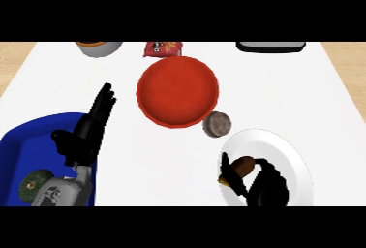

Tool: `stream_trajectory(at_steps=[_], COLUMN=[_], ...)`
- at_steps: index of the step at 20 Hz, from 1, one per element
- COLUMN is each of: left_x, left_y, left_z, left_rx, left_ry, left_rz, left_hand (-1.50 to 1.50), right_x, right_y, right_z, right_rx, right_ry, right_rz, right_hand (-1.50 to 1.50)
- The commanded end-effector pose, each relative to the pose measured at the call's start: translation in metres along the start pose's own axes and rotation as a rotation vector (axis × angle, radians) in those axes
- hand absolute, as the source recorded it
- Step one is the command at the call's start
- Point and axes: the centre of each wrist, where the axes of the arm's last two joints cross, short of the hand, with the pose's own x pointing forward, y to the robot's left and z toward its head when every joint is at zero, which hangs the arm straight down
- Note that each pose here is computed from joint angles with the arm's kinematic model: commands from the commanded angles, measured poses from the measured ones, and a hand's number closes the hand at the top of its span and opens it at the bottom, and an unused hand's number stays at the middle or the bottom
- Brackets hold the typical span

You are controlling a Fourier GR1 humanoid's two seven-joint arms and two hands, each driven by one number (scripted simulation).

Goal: Pick the sweet potato from the plate and place it in the bowl

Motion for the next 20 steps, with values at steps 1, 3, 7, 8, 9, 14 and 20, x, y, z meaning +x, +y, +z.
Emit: stream_trajectory(at_steps=[1, 3, 7, 8, 9, 14, 20], left_x=[-0.001, 0.008, 0.004, 0.005, 0.005, 0.018, 0.017], left_y=[-0.013, -0.004, -0.012, -0.023, -0.02, -0.041, -0.046], left_z=[0.003, 0.001, -0.002, -0.002, -0.003, -0.007, -0.01], left_rx=[-0.017, 0.012, -0.028, -0.043, -0.07, -0.166, -0.193], left_ry=[0.007, 0.003, -0.011, -0.02, -0.019, -0.07, -0.056], left_rz=[0.017, 0.0, -0.002, 0.014, 0.001, 0.019, 0.018], left_hand=[0.0, 0.0, 0.0, 0.0, 0.0, 0.0, 0.0], right_x=[0.004, 0.014, 0.014, 0.018, 0.028, 0.043, 0.046], right_y=[0.004, 0.004, 0.015, 0.014, 0.009, -0.007, -0.055], right_z=[0.01, 0.001, 0.025, 0.049, 0.063, 0.12, 0.171], right_rx=[0.064, 0.057, 0.268, 0.34, 0.371, 0.578, 0.916], right_ry=[0.039, 0.02, -0.224, -0.413, -0.543, -1.057, -1.597], right_rz=[0.141, 0.108, 0.052, 0.052, 0.034, -0.011, -0.317], right_hand=[1.5, 1.5, 1.5, 1.5, 1.5, 1.5, 1.5])
